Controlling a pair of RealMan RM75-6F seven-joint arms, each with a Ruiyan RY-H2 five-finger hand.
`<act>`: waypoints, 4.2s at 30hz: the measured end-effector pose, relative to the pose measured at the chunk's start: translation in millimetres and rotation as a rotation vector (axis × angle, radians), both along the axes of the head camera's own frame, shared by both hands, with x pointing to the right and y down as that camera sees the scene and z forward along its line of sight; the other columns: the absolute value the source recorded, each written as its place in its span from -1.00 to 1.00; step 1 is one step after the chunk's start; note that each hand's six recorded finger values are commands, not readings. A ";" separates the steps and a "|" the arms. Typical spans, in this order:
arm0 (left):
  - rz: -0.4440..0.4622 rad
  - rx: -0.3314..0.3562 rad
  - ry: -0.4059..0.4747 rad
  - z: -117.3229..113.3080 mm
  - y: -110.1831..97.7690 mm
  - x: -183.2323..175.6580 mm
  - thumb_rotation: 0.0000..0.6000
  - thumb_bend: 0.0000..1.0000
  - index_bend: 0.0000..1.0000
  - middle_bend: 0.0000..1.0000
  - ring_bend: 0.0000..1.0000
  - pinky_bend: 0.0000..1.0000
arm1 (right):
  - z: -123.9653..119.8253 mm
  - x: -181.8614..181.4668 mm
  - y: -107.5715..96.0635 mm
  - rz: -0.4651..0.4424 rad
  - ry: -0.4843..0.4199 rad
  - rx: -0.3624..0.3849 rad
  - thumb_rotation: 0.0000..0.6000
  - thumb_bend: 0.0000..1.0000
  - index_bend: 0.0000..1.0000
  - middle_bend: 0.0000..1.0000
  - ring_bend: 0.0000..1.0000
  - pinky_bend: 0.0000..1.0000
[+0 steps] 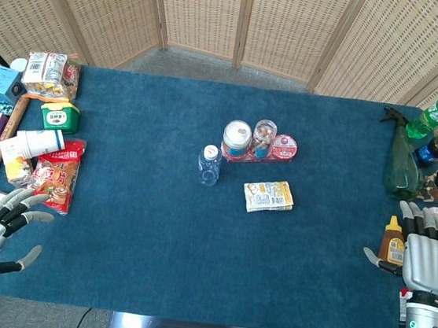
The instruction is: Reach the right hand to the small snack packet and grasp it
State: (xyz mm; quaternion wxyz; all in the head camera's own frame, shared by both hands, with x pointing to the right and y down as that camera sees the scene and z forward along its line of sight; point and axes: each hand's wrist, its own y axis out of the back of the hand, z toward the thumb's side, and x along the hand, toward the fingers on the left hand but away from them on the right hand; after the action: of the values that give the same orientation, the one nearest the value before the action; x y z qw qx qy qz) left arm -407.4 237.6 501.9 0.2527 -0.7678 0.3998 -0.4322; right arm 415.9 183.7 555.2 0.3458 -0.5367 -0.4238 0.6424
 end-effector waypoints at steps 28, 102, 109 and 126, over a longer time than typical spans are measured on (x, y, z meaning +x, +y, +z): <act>0.000 0.007 0.021 -1.5 0.4 -0.1 1.00 -0.13 -0.38 -0.68 -1.00 -1.00 | 8.1 -44.6 -7.9 -0.117 -0.110 -0.052 0.29 -1.00 -1.00 -0.89 -1.00 -1.00; -0.033 0.000 0.017 0.8 4.0 -11.0 1.00 -0.13 -0.39 -0.68 -1.00 -1.00 | 98.6 -185.9 -102.5 -0.393 -0.162 -0.340 1.00 -0.92 0.41 1.00 1.00 1.00; -0.026 -0.005 0.024 2.0 5.9 -7.7 1.00 -0.13 -0.39 -0.68 -1.00 -1.00 | 54.8 -186.5 -114.2 -0.361 -0.279 -0.240 1.00 -0.93 0.40 1.00 1.00 1.00; -0.023 -0.004 0.033 1.4 10.1 -7.4 1.00 -0.13 -0.39 -0.68 -1.00 -1.00 | -51.6 -201.8 -134.2 -0.347 -0.602 0.006 1.00 -0.92 0.39 1.00 1.00 1.00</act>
State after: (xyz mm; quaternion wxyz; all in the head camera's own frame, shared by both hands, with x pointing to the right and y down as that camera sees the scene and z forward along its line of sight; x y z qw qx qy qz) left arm -414.8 247.7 503.3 0.2398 -0.7705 0.4120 -0.4233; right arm 214.1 49.5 503.6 0.3109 -0.7651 -0.4110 0.3860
